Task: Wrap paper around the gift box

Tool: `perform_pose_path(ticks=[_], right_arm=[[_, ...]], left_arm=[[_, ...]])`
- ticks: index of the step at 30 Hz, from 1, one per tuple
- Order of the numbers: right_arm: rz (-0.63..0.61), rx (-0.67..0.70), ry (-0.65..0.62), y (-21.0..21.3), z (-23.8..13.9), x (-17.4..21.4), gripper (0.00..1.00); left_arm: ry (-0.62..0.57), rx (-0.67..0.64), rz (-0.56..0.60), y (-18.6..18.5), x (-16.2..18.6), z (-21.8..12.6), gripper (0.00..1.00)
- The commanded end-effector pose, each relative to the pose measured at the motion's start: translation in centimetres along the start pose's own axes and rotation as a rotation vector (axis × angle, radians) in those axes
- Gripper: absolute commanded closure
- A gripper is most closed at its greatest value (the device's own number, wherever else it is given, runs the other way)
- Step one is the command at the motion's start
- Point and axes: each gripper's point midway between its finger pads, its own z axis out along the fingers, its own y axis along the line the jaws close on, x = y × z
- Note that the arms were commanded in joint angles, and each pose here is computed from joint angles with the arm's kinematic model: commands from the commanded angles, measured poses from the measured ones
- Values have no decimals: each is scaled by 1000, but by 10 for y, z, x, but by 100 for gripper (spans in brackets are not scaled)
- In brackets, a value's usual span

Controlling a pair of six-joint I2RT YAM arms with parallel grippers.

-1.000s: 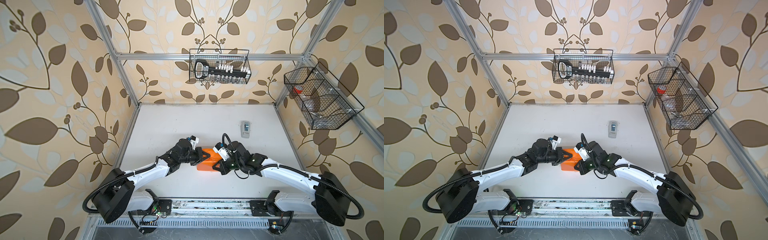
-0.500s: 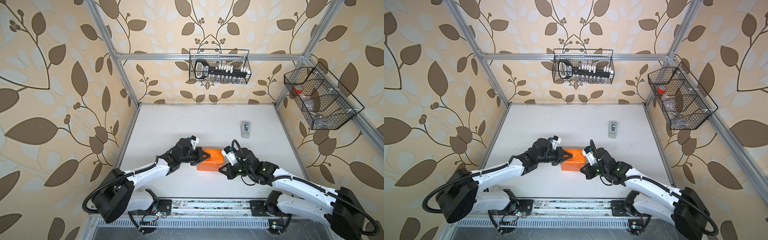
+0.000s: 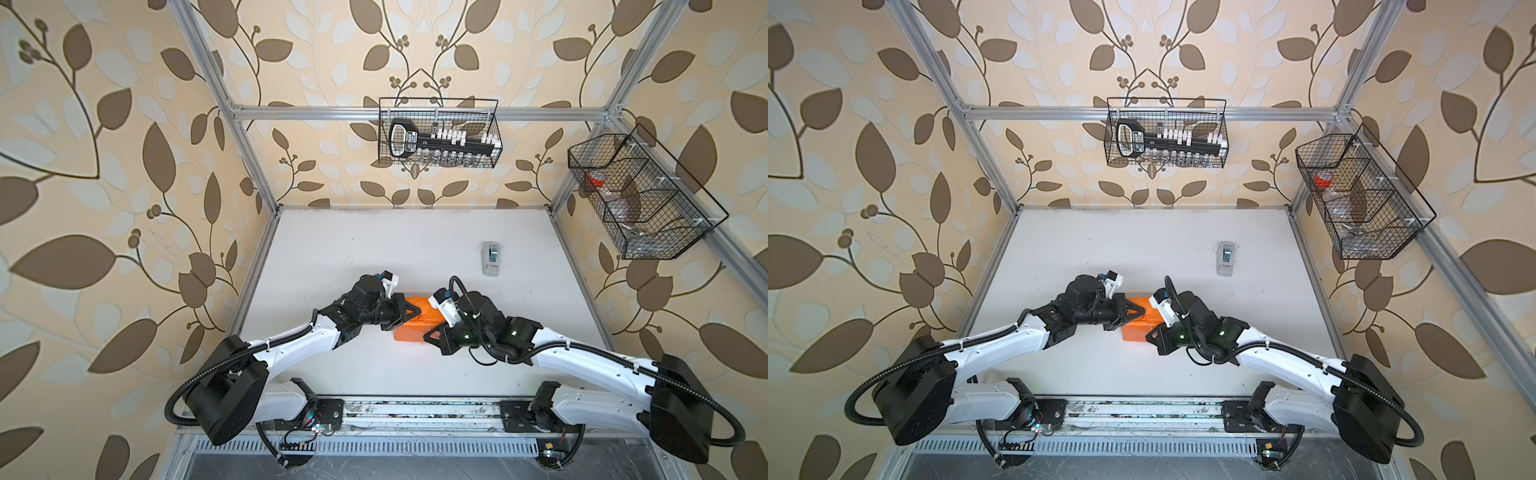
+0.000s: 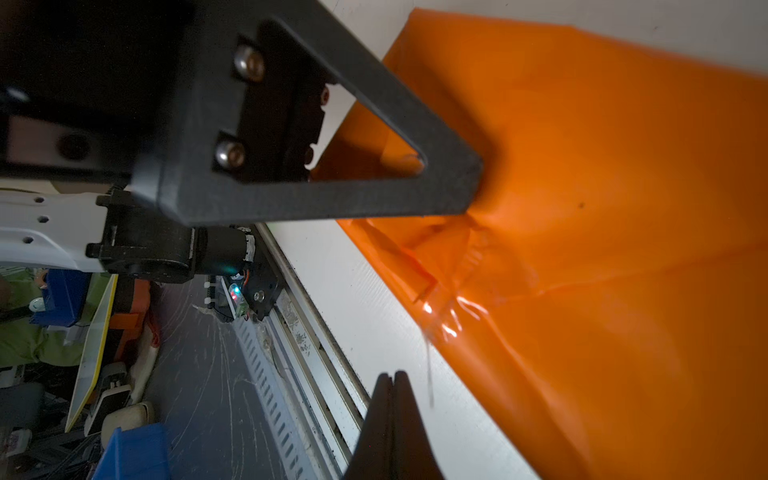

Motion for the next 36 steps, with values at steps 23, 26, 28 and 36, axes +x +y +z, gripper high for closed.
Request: perform_pose_path(ticks=[23, 26, 28, 36], right_arm=[[139, 41, -87, -38, 9, -76, 100], [141, 22, -86, -36, 20, -98, 100], [125, 20, -78, -31, 25, -111, 100], [131, 31, -96, -30, 40, -147, 100]], left_arm=[[-189, -241, 293, -92, -49, -104, 53], [-271, -325, 356, -98, -65, -136, 46], [-267, -389, 333, -78, -77, -143, 46], [-265, -382, 121, -5, -109, -139, 51]])
